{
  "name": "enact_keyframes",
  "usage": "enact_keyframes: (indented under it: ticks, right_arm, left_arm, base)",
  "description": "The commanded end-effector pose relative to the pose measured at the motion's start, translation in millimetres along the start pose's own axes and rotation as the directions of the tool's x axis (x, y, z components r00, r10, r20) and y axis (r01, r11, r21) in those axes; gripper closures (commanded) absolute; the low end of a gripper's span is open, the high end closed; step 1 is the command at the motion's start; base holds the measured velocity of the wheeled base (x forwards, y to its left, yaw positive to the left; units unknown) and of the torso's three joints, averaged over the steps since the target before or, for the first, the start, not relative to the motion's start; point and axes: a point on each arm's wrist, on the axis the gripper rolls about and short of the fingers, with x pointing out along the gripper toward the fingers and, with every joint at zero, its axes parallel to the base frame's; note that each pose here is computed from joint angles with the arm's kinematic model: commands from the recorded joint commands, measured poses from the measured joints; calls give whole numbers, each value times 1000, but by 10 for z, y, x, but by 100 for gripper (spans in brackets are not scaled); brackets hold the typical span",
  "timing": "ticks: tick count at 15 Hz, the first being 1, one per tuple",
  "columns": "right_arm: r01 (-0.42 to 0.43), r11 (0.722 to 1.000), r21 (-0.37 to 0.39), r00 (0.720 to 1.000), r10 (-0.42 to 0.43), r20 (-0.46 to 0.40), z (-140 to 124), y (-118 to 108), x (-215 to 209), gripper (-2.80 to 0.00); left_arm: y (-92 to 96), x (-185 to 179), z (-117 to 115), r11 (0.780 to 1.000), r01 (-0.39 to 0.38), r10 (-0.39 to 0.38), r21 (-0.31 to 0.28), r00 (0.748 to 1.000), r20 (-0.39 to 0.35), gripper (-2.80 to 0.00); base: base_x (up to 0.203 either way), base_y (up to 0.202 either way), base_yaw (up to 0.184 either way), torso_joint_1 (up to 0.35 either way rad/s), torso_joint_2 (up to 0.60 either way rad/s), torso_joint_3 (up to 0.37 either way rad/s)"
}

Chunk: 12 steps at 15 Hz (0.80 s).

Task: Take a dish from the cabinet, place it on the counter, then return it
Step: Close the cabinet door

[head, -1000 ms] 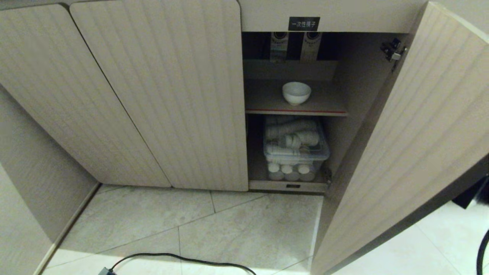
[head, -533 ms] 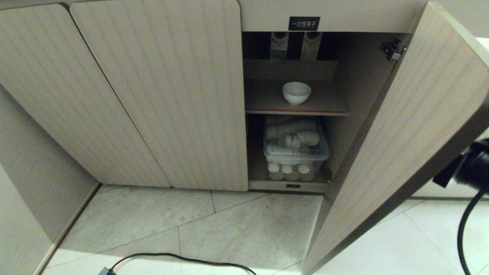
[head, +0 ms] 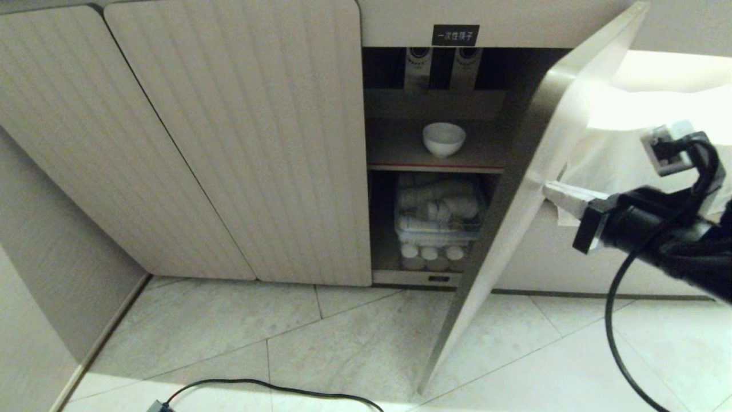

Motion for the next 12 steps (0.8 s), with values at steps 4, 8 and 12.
enact_keyframes:
  ticks: [4,8,12]
  right_arm:
    - [-7,998,-66,998,11,61,-418,5,618,0]
    - [72,993,-95,976,-50,213,-363,-10,1184,0]
    - [143,987,-78,963,-120,240,-356,68,1561,0]
  left_arm:
    - [0,-1,2,1000,-1,1,0,1000,2,0]
    - [0,-1,1,1000,-1,1,-1,1000,1,0]
    - [0,-1,2,1000,-1,1,-1,1000,2,0]
  base:
    - [0,0,0,0,0,0]
    - [0,0,0,0,0,0]
    - [0,0,0,0,0,0]
